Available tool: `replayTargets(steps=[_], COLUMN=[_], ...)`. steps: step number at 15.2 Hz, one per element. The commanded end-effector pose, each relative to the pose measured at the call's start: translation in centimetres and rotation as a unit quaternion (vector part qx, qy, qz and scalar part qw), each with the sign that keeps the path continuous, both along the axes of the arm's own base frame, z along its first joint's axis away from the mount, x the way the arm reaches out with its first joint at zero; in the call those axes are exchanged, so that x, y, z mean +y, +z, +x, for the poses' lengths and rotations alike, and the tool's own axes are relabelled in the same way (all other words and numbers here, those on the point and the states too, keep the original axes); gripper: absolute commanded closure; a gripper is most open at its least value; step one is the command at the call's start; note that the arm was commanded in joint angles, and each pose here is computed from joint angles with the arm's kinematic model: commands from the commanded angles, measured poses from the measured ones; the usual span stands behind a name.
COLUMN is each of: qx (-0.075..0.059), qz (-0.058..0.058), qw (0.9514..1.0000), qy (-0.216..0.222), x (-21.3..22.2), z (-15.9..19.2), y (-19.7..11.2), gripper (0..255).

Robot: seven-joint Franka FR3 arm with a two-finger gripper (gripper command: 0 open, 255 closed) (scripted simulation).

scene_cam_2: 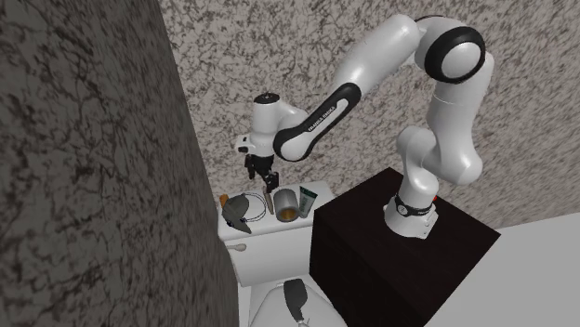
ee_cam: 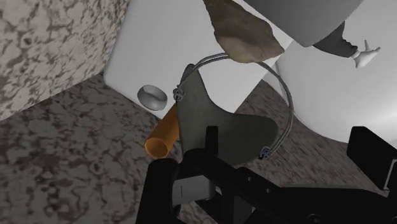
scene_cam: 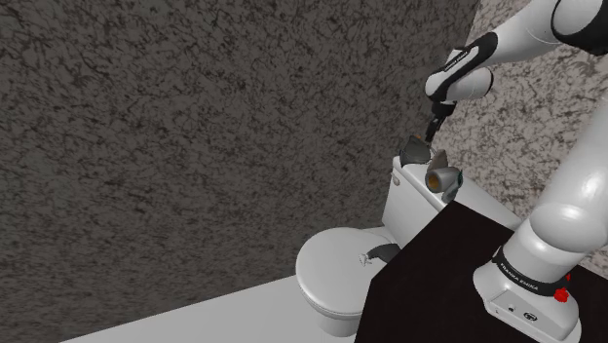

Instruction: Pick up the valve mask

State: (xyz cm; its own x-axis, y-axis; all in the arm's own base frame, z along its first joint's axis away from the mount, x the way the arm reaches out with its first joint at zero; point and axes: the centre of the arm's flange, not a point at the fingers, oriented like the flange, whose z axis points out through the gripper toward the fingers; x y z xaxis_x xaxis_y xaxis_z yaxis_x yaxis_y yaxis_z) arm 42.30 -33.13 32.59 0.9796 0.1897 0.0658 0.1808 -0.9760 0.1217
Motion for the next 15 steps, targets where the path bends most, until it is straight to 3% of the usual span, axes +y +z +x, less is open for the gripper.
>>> replayTargets(steps=[1,9,15], qx=[-0.002,-0.006,-0.006], qz=[-0.001,-0.004,-0.004], qw=[1.0,1.0,1.0], qy=[0.001,0.005,0.005], x=[-2.0,-9.8,-9.8], z=[0.9,3.8,3.8], y=[-1.8,-8.0,-11.2], gripper=[0,0,0])
